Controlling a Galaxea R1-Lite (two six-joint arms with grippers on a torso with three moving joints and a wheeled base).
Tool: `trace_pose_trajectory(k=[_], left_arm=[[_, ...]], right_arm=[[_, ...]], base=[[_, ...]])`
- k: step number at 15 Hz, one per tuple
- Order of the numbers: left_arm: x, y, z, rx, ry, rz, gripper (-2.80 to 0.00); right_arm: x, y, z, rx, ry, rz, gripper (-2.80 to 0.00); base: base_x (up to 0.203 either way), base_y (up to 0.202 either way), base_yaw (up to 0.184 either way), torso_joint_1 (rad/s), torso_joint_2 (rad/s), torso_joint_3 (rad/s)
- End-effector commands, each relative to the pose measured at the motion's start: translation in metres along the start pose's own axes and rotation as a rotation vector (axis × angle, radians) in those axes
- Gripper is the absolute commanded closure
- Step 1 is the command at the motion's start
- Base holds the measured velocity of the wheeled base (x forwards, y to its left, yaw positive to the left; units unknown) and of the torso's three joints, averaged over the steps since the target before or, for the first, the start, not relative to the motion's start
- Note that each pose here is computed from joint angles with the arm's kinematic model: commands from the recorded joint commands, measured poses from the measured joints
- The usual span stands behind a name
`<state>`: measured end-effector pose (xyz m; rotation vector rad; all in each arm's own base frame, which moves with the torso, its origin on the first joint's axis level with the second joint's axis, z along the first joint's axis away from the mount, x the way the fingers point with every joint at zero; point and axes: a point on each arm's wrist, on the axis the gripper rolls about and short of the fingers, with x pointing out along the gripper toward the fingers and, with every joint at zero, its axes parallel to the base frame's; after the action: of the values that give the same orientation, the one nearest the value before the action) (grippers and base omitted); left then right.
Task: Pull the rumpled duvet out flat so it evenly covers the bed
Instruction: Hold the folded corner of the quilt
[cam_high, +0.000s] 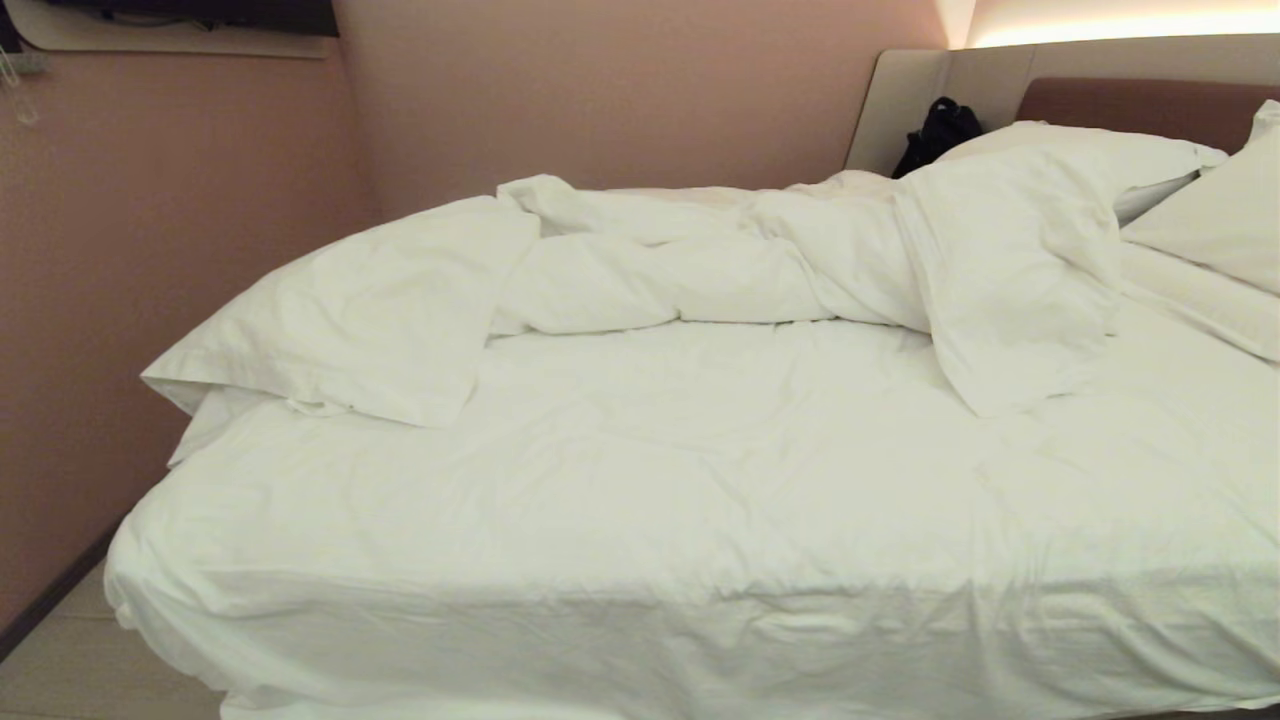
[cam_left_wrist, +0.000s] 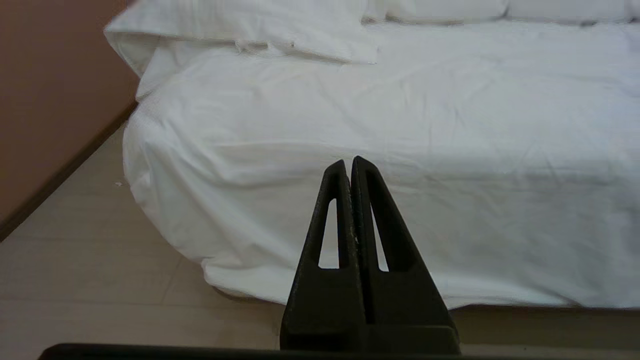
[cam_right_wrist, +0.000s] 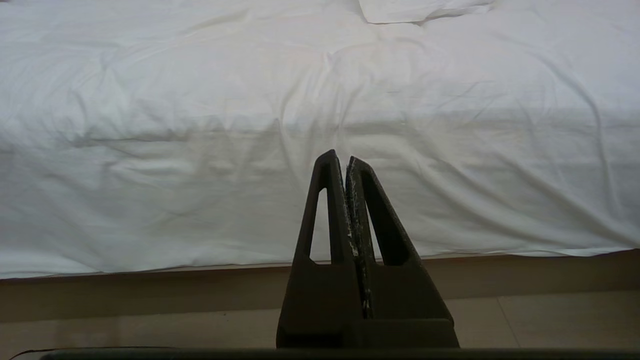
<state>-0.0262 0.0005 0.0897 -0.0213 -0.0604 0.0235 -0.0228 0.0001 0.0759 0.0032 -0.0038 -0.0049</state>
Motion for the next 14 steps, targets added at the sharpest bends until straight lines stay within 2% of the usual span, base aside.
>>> trace_pose_trajectory(k=[1, 5, 7, 11, 14], left_arm=[[-0.001, -0.001, 0.02, -0.001, -0.001, -0.012, 0.0], [0.017, -0.002, 0.042, -0.011, 0.109, -0.043, 0.0], [0.032, -0.003, 0.054, -0.035, 0.168, -0.056, 0.0], [0.085, -0.006, 0.074, -0.07, 0.266, -0.073, 0.0], [0.129, -0.007, 0.081, -0.091, 0.302, -0.075, 0.0]], right_arm=[[0.0, 0.0, 0.0, 0.0, -0.001, 0.0, 0.0], [0.0, 0.0, 0.0, 0.0, -0.001, 0.0, 0.0], [0.0, 0.0, 0.0, 0.0, -0.001, 0.0, 0.0], [0.0, 0.0, 0.0, 0.0, -0.001, 0.0, 0.0], [0.0, 0.0, 0.0, 0.0, -0.001, 0.0, 0.0]], base=[[0.0, 0.0, 0.0, 0.0, 0.0, 0.0], [0.0, 0.0, 0.0, 0.0, 0.0, 0.0], [0.0, 0.0, 0.0, 0.0, 0.0, 0.0], [0.0, 0.0, 0.0, 0.0, 0.0, 0.0], [0.0, 0.0, 0.0, 0.0, 0.0, 0.0]])
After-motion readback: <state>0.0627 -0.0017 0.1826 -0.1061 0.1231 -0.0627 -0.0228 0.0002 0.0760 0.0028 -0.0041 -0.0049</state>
